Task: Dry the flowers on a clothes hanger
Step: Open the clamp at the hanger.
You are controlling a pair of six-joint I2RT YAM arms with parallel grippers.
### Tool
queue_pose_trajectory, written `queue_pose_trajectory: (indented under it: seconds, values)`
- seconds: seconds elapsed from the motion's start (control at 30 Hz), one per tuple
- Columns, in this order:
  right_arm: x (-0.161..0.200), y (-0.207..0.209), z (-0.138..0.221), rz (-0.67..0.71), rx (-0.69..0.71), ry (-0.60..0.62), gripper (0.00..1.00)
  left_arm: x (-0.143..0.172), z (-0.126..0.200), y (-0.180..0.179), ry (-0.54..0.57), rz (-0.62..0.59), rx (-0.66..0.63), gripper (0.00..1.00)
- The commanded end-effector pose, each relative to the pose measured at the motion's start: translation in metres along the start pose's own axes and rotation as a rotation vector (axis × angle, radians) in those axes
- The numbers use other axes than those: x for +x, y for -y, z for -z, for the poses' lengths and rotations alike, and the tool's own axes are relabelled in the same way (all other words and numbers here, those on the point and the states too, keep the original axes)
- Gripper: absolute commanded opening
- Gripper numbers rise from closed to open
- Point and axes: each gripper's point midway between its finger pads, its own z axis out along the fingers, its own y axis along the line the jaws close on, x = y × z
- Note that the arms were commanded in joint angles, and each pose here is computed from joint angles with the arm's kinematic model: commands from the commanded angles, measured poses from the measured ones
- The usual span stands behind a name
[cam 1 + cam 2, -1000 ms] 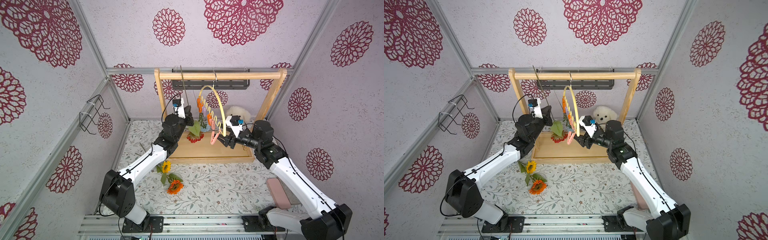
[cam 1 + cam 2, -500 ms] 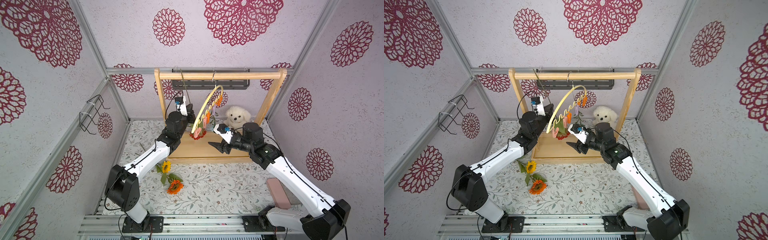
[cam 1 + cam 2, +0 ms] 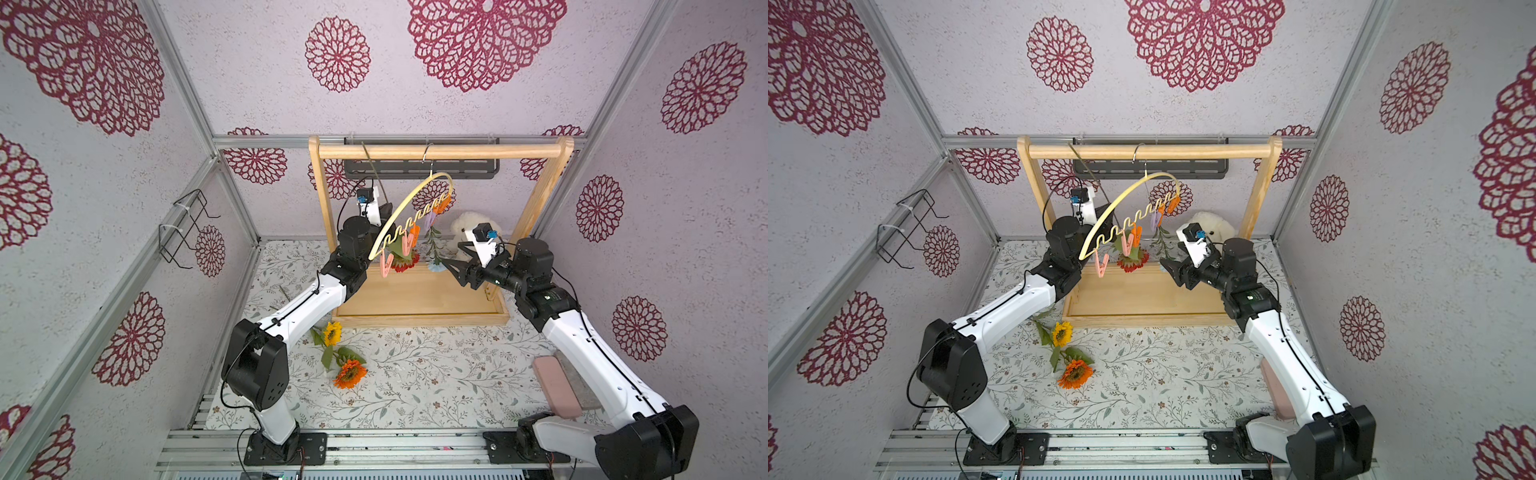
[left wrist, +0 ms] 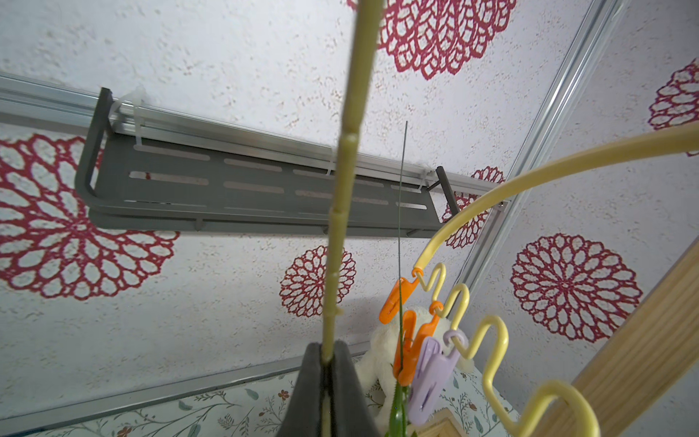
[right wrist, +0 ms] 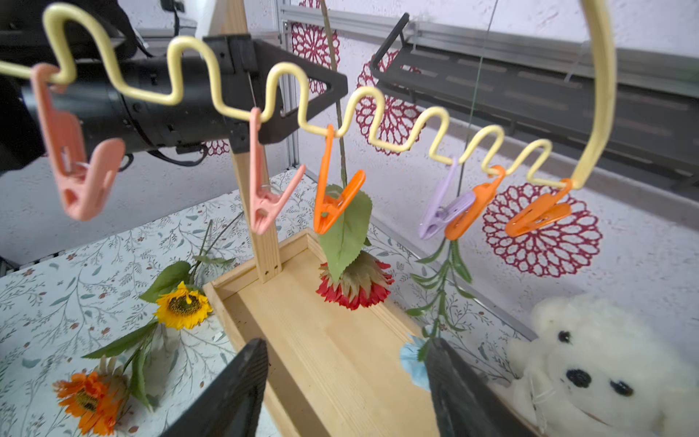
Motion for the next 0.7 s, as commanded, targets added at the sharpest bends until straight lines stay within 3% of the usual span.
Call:
queue_pose_trajectory:
  seconds: [0.0, 0.27, 0.67]
  values:
    - [-0.03, 0.009, -0.004, -0.013, -0.004, 0.101, 0.71, 0.003, -0.007, 0.003, -0.013, 0.014, 0.003, 0.0]
    - [-0.036, 0.007, -0.022, -0.036, -0.135, 0.119, 0.69, 0.0, -0.016, -0.012, -0.003, 0.148, 0.051, 0.0]
    - [-0.042, 0.002, -0.046, -0.096, -0.258, 0.106, 0.73, 0.003, -0.023, -0.005, -0.061, 0.187, 0.158, 0.0]
